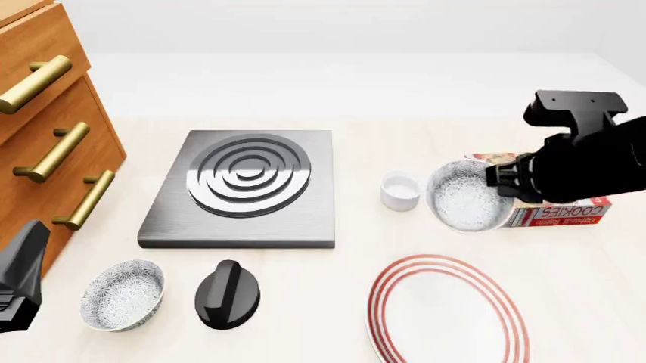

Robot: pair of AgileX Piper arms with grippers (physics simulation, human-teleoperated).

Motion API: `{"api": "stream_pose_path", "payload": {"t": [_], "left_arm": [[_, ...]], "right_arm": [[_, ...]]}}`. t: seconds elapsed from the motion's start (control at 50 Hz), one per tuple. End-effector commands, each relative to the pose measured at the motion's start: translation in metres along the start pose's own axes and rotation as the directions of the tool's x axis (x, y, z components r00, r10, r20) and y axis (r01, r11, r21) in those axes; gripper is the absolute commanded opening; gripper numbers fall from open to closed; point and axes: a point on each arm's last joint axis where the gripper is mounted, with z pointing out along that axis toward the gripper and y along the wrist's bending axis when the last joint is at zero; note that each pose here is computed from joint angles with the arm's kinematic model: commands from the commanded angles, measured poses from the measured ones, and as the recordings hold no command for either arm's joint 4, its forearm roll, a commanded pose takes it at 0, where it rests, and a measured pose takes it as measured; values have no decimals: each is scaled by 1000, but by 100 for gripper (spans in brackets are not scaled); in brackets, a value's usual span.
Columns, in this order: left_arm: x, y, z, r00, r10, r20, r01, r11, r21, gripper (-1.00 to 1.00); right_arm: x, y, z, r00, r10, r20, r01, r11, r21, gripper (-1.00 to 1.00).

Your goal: Pick the akita bowl between the plate and the ramekin and place it on the plate.

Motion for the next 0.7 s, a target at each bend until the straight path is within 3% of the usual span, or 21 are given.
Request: {"api": "stream_pose_path", "payload": {"t": [0.02, 0.28, 0.44, 0.7], "left_arm": [[0, 0, 0, 1000, 0, 0, 0, 1000, 0, 100], [0, 0, 0, 1000, 0, 0, 0, 1000, 0, 100], [0, 0, 0, 1000, 0, 0, 0, 1000, 0, 100], [0, 0, 0, 1000, 0, 0, 0, 1000, 0, 100]], "right_arm": [[15, 2, -24, 998, -61, 8, 61, 998, -15, -100], [44, 0, -31, 993, -112, -36, 111, 994, -21, -100], [67, 1, -30, 980, -181, -77, 178, 983, -44, -100], [91, 4, -10, 968, -209, -137, 202, 977, -67, -100]]}}
